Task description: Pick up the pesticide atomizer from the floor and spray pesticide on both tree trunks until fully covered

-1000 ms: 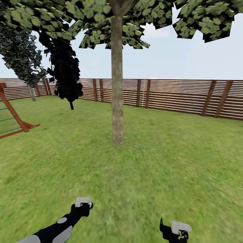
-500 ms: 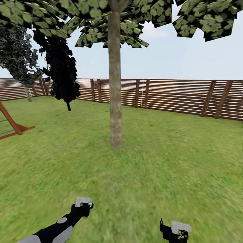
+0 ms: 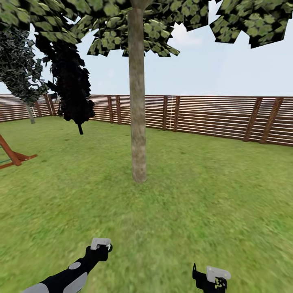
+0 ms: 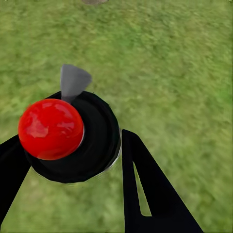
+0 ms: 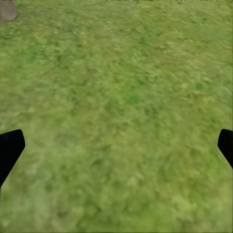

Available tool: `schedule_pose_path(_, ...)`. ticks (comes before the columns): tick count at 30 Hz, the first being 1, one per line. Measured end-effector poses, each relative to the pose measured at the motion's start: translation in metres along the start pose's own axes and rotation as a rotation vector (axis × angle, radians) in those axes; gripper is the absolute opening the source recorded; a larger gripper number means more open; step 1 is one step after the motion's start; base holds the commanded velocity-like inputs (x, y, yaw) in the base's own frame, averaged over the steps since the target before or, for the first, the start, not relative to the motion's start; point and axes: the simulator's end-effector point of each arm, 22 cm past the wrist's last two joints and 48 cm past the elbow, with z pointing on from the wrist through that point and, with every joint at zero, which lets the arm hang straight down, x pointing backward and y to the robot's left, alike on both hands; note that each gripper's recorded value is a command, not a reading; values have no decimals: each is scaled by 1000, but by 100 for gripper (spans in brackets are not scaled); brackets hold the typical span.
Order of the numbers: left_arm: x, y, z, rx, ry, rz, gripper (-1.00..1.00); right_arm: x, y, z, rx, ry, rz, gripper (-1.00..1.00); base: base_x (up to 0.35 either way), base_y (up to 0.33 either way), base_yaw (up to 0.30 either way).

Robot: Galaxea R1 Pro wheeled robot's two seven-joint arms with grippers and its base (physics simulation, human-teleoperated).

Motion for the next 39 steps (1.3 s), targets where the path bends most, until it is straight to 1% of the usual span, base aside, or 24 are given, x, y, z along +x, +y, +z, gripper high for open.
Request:
schedule_pose_path(8, 0, 0, 0, -1, 0, 0, -100, 0, 0, 0, 0, 0, 0, 100, 334, 0, 11)
schedule_pose_path(13, 0, 0, 0, -1, 0, 0, -100, 0, 0, 0, 1, 0, 0, 100, 334, 0, 196)
schedule_pose_path(17, 0, 0, 0, 0, 0, 0, -100, 0, 0, 0, 1, 0, 0, 100, 334, 0, 84)
schedule_pose_path(39, 0, 0, 0, 0, 0, 0, -100, 0, 0, 0, 1, 0, 0, 100, 334, 0, 5)
